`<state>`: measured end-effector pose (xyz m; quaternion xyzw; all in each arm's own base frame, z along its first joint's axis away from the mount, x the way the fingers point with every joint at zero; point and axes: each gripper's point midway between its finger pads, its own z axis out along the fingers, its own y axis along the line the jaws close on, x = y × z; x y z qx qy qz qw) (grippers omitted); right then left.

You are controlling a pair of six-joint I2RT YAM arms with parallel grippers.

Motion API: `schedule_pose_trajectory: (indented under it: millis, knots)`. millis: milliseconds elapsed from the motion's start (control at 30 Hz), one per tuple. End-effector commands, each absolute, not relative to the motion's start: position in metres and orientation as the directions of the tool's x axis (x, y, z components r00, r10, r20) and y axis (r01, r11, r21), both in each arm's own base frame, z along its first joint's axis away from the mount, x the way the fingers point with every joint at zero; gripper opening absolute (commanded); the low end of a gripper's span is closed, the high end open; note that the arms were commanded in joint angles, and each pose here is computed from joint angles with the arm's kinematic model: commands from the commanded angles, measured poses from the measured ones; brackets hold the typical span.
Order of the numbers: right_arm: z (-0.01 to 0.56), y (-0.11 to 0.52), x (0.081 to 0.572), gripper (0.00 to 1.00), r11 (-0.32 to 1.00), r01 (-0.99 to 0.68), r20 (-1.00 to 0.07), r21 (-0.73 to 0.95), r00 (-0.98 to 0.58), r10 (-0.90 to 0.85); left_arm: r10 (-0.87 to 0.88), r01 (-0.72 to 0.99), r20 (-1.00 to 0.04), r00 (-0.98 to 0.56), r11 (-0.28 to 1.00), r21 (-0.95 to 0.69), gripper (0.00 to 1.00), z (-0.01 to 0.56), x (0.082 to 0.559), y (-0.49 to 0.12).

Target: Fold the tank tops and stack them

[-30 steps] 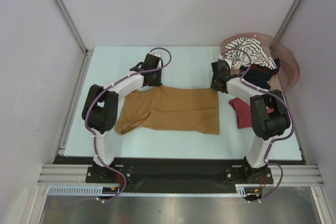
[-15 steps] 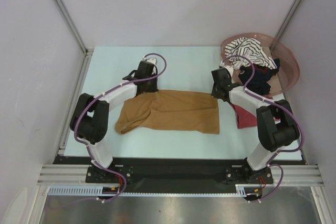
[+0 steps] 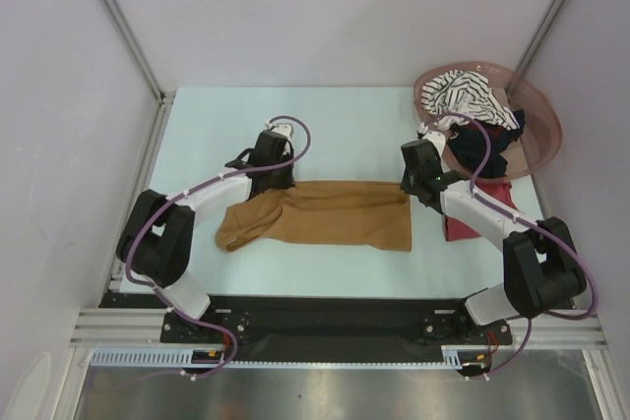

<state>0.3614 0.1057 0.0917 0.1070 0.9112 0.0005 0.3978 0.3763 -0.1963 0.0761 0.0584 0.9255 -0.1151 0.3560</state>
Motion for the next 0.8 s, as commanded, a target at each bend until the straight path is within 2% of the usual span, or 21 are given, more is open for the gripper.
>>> schedule_pose_trajectory:
  millis: [0,767]
  knots:
    - [0.111,0.099,0.355,0.0,0.97,0.224,-0.764,0.096,-0.608,0.216,-0.006,0.192,-0.733,-0.68,0.964,-0.185,0.0,0.102,0.376,-0.197]
    - [0.095,0.101,0.291,0.0,0.966,0.242,-0.75,0.088,-0.622,0.225,-0.005,0.148,-0.75,-0.661,0.98,-0.137,0.01,0.092,0.322,-0.18]
